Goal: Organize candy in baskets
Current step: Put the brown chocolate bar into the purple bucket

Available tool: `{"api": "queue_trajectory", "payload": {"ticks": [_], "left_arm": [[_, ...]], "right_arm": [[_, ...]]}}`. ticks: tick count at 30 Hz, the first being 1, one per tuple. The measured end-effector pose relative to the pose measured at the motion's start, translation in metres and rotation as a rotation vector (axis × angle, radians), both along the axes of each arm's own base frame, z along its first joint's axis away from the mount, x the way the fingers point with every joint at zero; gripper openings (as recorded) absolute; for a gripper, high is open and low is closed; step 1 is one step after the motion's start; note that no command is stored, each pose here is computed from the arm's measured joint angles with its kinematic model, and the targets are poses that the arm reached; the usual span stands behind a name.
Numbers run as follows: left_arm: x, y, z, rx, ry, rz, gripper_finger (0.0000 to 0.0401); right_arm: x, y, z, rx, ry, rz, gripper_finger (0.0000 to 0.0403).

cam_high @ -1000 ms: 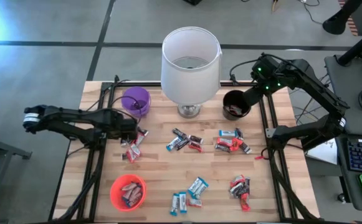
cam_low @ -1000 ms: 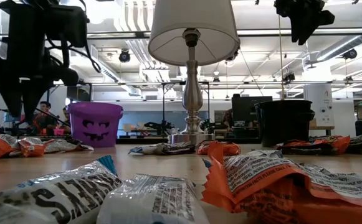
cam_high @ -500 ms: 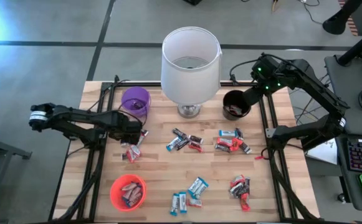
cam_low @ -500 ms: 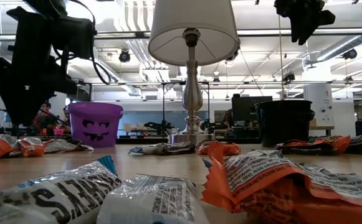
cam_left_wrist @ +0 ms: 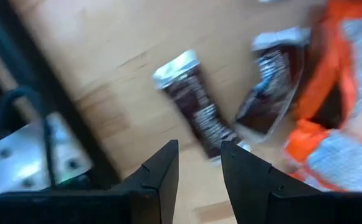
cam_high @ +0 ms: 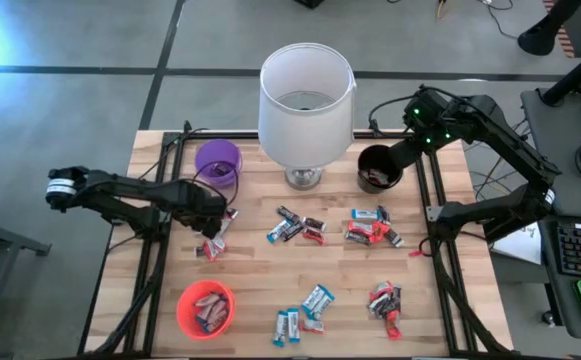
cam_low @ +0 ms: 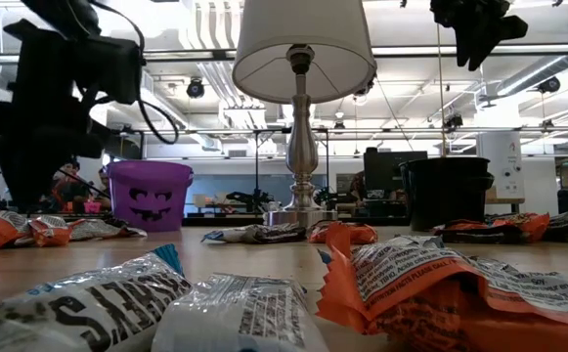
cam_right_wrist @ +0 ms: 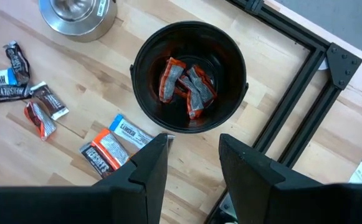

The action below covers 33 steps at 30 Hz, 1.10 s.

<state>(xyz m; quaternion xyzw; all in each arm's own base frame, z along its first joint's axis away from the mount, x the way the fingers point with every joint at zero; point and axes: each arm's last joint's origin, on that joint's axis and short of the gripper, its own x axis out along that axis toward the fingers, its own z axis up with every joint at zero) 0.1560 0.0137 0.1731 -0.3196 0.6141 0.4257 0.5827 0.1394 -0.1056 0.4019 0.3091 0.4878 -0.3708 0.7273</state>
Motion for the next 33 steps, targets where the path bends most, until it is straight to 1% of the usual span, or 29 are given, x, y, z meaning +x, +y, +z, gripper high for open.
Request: {"api": "queue_trajectory", "payload": {"ticks": [2, 5, 10, 18, 30, 33], "left_arm": [[0.004, 0.0, -0.003, -0.003, -0.05, 0.004, 0.0103], [0.006, 0.0, -0.004, -0.015, -0.079, -0.012, 0.0103], [0.002, -0.001, -0.007, -0.021, -0.054, -0.01, 0.0103], [-0.004, 0.0, -0.016, -0.018, -0.026, 0.046, 0.0103], [-0.006, 0.0, -0.025, -0.016, -0.049, 0.07, 0.0103], [-0.008, 0.0, -0.027, -0.016, -0.048, 0.074, 0.0097]], "right_arm": [[0.0, 0.0, 0.0, 0.002, -0.002, -0.007, 0.0137], [0.0, 0.0, 0.0, 0.003, -0.003, -0.011, 0.0137], [0.0, 0.0, 0.0, 0.016, -0.013, -0.004, 0.0137], [0.001, 0.001, 0.0, 0.018, -0.014, -0.005, 0.0137], [0.001, 0.001, 0.0, 0.022, -0.017, -0.02, 0.0137], [0.001, 0.001, 0.0, 0.025, -0.019, -0.015, 0.0137]]}}
